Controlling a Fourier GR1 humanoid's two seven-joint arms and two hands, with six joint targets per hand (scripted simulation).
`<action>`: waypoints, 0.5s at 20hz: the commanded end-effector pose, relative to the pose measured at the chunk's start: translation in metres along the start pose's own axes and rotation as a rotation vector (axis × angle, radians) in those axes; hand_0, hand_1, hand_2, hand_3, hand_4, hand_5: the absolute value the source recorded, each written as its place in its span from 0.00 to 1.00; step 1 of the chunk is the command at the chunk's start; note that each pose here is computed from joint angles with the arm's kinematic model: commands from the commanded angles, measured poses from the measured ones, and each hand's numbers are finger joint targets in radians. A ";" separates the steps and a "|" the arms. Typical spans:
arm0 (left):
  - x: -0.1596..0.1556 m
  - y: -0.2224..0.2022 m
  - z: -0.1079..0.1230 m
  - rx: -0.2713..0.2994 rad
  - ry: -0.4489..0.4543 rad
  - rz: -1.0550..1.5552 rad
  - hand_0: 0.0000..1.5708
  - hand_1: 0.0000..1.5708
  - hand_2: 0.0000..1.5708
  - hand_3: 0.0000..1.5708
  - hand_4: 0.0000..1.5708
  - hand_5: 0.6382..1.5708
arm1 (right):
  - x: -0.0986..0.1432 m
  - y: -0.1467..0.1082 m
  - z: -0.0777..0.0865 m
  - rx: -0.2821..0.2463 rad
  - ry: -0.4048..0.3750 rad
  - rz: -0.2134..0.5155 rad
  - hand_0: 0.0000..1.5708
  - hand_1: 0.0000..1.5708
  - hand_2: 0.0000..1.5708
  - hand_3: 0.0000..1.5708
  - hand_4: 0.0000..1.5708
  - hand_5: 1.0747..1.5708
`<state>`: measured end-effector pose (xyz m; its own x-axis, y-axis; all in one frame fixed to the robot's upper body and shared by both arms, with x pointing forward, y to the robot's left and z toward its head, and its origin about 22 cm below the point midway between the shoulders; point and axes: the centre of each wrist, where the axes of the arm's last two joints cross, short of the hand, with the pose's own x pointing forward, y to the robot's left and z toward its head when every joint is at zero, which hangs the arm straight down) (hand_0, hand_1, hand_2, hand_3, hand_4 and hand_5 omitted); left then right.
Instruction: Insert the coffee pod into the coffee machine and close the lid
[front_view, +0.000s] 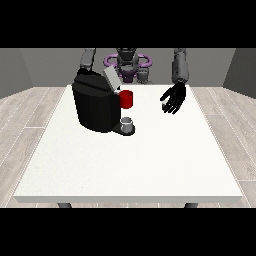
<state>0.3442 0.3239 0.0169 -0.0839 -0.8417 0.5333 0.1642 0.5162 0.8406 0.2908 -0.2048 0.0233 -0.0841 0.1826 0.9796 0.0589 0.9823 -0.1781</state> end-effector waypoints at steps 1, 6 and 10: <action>0.011 -0.021 -0.008 -0.007 -0.031 -0.103 0.68 0.68 0.72 0.59 0.30 1.00 | -0.003 -0.004 -0.007 0.018 0.048 0.009 0.00 0.00 0.00 0.00 0.00 1.00; 0.018 -0.014 -0.020 -0.048 -0.027 -0.247 0.48 0.48 0.61 0.52 0.22 1.00 | -0.010 0.007 -0.014 0.037 -0.002 0.038 0.00 0.00 0.00 0.00 0.00 1.00; 0.005 -0.012 -0.016 -0.149 0.032 -0.324 0.56 0.56 0.64 0.52 0.18 1.00 | -0.024 0.012 -0.010 0.026 0.054 0.015 0.00 0.00 0.00 0.00 0.00 1.00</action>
<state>0.3548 0.3119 0.0097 -0.1376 -0.9383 0.3173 0.2313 0.2811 0.9314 0.3037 -0.1978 0.0116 -0.0469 0.1981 0.9791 0.0431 0.9796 -0.1962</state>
